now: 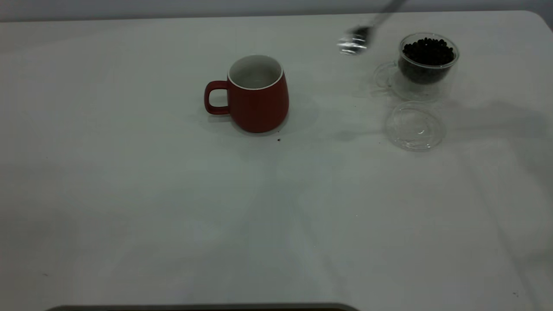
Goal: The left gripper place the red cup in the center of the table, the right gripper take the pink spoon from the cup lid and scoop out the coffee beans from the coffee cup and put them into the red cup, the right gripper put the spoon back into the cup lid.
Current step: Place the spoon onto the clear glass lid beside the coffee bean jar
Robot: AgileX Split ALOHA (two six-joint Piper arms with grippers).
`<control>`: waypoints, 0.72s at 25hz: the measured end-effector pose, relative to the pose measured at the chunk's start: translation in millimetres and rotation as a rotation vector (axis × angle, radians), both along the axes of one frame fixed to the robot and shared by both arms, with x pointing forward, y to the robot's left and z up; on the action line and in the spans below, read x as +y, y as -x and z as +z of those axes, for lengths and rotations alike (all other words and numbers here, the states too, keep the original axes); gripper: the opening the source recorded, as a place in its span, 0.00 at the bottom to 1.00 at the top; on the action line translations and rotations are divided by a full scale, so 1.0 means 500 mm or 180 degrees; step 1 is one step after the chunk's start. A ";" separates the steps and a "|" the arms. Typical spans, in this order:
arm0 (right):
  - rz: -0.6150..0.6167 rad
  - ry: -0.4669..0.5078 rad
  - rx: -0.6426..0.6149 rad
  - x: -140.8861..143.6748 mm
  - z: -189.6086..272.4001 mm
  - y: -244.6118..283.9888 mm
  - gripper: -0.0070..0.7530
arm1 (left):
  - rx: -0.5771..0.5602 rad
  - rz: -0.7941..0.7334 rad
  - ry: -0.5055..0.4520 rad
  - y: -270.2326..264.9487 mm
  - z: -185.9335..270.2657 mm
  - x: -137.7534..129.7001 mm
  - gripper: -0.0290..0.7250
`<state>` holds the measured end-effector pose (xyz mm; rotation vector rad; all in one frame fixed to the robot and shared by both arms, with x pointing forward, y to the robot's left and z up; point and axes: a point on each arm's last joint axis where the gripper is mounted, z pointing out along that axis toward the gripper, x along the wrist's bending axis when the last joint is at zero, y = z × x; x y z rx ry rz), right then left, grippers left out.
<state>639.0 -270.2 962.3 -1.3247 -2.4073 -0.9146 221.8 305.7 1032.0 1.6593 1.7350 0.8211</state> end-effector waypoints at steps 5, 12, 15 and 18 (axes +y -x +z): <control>-0.0636 -0.0086 0.0471 -0.102 -0.101 0.028 0.14 | 0.0000 0.0000 0.0000 0.000 0.000 0.000 0.71; -0.1127 -0.0203 0.0772 -0.142 -0.211 0.025 0.14 | 0.0000 0.0000 0.0000 0.000 0.000 0.000 0.71; -0.1296 -0.0135 0.0762 -0.156 -0.240 0.021 0.14 | 0.0000 0.0000 0.0000 0.000 0.000 0.000 0.71; -0.1389 -0.0097 0.0809 -0.160 -0.272 0.020 0.14 | 0.0000 0.0000 0.0000 0.000 0.000 0.000 0.71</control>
